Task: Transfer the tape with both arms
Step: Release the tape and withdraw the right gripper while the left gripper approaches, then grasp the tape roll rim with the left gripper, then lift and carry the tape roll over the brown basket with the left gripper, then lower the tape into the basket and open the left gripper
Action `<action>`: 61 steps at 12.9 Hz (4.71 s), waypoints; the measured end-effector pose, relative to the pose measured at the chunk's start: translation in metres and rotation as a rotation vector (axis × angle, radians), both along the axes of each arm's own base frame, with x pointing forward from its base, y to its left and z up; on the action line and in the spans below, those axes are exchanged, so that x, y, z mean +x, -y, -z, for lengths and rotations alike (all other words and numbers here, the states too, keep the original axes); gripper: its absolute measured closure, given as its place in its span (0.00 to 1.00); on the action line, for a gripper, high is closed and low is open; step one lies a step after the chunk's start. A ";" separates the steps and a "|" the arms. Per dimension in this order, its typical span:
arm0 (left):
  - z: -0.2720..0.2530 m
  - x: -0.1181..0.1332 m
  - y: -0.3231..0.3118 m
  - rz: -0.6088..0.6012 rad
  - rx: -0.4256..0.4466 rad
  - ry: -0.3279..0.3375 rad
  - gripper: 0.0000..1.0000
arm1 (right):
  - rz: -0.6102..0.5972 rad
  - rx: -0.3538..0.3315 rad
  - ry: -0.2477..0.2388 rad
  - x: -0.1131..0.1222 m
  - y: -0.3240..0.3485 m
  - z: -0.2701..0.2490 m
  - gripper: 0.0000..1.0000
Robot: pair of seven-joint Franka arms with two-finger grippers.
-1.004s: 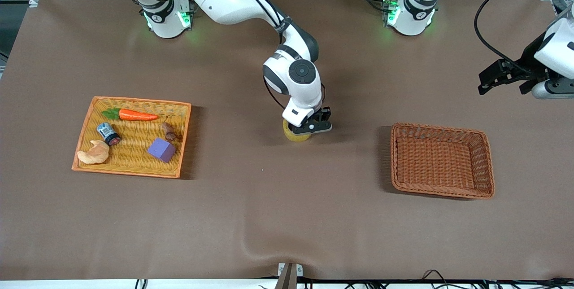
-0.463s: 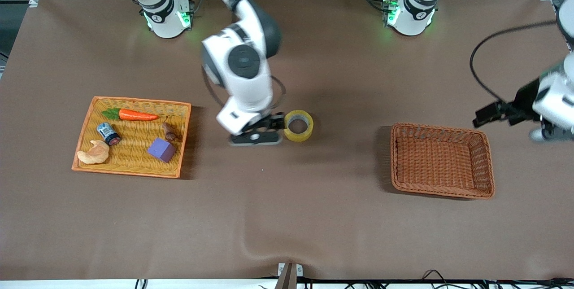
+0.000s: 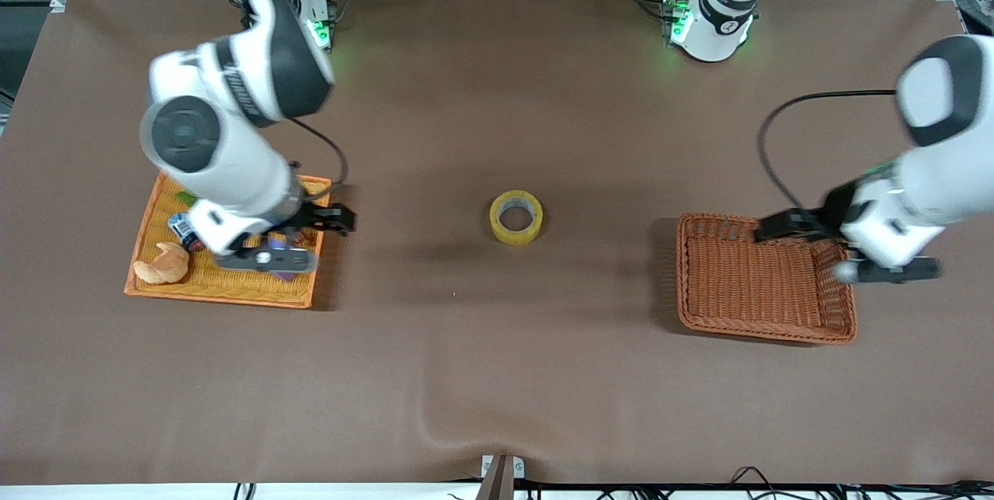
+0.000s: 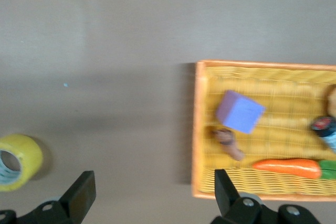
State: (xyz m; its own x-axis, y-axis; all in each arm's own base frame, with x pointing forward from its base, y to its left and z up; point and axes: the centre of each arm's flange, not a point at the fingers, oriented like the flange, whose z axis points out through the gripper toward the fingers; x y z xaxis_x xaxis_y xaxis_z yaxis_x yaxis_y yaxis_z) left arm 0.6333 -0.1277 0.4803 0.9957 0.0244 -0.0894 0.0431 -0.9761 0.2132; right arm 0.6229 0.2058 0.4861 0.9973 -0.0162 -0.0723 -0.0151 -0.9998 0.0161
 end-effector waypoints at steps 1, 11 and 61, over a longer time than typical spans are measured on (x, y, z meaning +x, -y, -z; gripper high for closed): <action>0.015 -0.008 0.046 0.020 0.014 -0.033 0.00 | -0.024 0.012 0.004 0.003 0.029 -0.010 0.00; 0.197 -0.105 0.323 -0.136 0.250 -0.029 0.00 | -0.031 0.056 0.040 0.006 0.227 -0.056 0.00; 0.182 0.021 -0.086 -0.976 0.365 -0.207 0.77 | 0.009 0.041 0.040 -0.062 0.261 -0.115 0.00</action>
State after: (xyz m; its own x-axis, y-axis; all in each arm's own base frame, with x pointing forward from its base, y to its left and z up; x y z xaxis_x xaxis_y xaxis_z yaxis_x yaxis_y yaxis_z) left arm 0.6547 -0.0418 0.2980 0.4962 0.8644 -0.0809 0.8443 -0.5021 -0.1872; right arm 0.5610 -0.0555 0.6014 0.9992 -0.0230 -0.0330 -0.0239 -0.9994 -0.0256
